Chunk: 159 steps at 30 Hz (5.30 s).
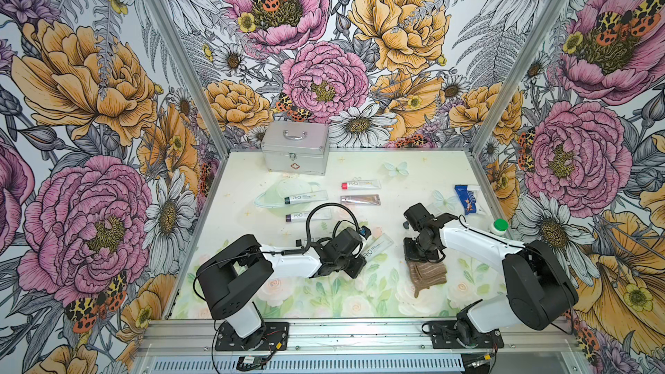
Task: Wipe the surface of the toothpaste tube
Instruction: Wipe the dirt from the toothpaste tube, then move the toothpaste to the center of the board.
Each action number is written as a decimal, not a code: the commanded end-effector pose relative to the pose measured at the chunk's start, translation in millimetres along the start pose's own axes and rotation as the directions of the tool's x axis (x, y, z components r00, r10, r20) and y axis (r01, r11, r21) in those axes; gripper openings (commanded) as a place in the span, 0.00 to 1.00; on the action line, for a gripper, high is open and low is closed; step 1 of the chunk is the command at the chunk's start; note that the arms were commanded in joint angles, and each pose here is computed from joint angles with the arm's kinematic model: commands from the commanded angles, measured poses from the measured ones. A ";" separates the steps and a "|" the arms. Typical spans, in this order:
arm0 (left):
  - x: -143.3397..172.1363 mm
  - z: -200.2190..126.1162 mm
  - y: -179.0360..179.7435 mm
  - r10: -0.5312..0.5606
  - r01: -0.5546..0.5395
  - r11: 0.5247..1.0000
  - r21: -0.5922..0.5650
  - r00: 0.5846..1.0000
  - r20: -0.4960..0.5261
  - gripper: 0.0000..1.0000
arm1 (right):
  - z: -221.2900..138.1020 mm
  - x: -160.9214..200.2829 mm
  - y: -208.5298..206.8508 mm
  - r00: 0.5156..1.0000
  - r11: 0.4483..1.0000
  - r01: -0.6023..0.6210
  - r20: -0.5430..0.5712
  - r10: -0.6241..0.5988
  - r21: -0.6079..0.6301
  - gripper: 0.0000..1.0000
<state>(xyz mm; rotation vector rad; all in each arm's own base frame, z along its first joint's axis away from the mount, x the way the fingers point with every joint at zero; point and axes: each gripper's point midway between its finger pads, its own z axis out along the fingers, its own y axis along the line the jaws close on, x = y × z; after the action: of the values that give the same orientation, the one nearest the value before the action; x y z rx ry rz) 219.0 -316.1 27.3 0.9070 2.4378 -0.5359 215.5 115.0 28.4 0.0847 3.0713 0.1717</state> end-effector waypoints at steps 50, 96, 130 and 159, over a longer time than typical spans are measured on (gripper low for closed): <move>-180.4 76.3 13.5 -0.079 0.064 0.986 0.156 0.992 0.095 0.69 | -19.4 -3.2 1.0 0.996 0.999 -0.028 0.089 0.031 -0.033 0.00; -160.5 44.7 165.2 -0.288 0.283 0.957 0.060 0.952 0.102 0.79 | -18.7 -0.2 0.9 0.995 0.999 -0.016 0.095 0.020 -0.042 0.00; -107.3 44.8 131.2 -0.168 0.175 0.973 -0.150 0.984 0.058 0.31 | -13.2 -3.1 9.5 0.996 0.998 -0.004 0.085 0.009 -0.064 0.00; 3.2 -20.8 -37.1 0.083 -0.083 0.997 -0.003 0.997 -0.002 0.32 | -33.2 -9.4 39.2 0.996 0.977 0.051 0.084 -0.034 -0.209 0.00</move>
<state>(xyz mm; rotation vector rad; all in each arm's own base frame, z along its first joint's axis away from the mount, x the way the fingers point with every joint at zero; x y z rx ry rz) 184.6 -327.3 39.2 1.0325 2.4322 -0.5135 217.0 138.3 49.3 0.0576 3.0092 0.3870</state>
